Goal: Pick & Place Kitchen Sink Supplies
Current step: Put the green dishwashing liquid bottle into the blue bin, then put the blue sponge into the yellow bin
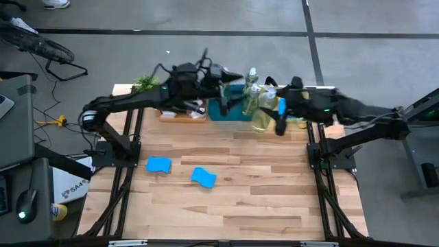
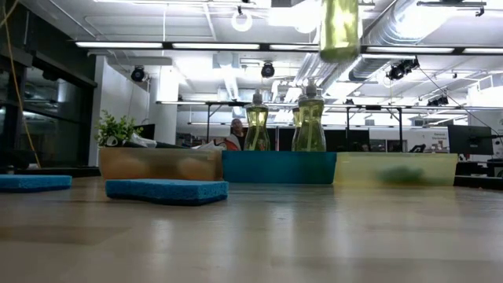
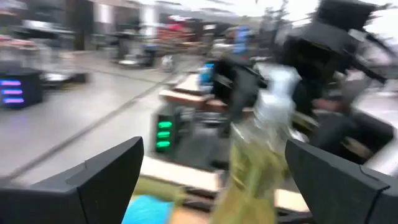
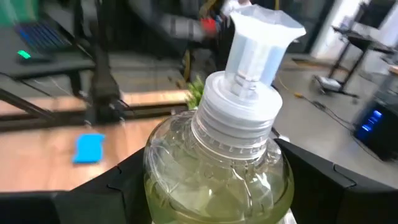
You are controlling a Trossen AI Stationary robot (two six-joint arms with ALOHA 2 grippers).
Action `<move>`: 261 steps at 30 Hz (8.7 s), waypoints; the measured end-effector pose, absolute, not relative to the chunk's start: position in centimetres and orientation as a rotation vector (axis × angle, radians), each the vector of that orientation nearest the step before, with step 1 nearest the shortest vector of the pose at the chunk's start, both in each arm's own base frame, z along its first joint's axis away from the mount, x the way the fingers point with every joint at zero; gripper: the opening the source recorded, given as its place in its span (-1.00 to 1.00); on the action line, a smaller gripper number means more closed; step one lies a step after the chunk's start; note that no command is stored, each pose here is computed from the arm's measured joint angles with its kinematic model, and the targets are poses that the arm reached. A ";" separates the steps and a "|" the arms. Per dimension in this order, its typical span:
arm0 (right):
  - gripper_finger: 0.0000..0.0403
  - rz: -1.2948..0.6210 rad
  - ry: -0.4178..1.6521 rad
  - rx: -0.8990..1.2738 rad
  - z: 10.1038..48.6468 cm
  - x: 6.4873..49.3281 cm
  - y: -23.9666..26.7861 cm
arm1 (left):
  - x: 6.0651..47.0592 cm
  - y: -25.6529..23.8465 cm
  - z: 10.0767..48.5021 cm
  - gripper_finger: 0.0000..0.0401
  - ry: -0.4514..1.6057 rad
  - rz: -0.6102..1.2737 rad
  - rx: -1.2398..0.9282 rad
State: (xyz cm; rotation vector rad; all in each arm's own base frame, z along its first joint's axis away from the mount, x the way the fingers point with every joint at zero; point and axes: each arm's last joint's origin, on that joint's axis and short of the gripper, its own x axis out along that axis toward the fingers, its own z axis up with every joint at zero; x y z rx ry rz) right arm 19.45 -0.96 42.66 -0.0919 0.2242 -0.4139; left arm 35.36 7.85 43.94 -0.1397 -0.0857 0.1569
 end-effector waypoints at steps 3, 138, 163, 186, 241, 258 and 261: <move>0.34 -0.509 0.257 -0.094 41.6 21.8 -1.2 | 33.1 8.2 44.8 0.92 -0.017 0.300 -0.104; 0.50 -0.816 0.375 0.027 23.3 39.1 -14.7 | 26.6 8.3 44.8 0.92 0.386 0.825 0.201; 0.51 -0.753 0.408 0.073 24.3 38.3 -14.2 | 26.6 8.3 44.7 0.92 0.392 0.819 0.196; 0.86 -0.711 0.426 0.065 24.4 38.0 -14.9 | 26.5 8.2 44.5 0.92 0.414 0.816 0.199; 0.87 -0.493 -0.013 -0.123 43.0 25.1 -5.2 | 20.1 6.2 42.3 0.92 0.768 0.753 -0.225; 0.87 -0.419 0.005 -0.127 44.2 21.5 -3.0 | 20.9 4.4 26.4 0.92 1.183 0.582 -0.545; 0.87 -0.399 0.047 -0.132 43.9 21.5 -2.7 | 20.8 3.4 23.7 0.92 1.241 0.427 -0.561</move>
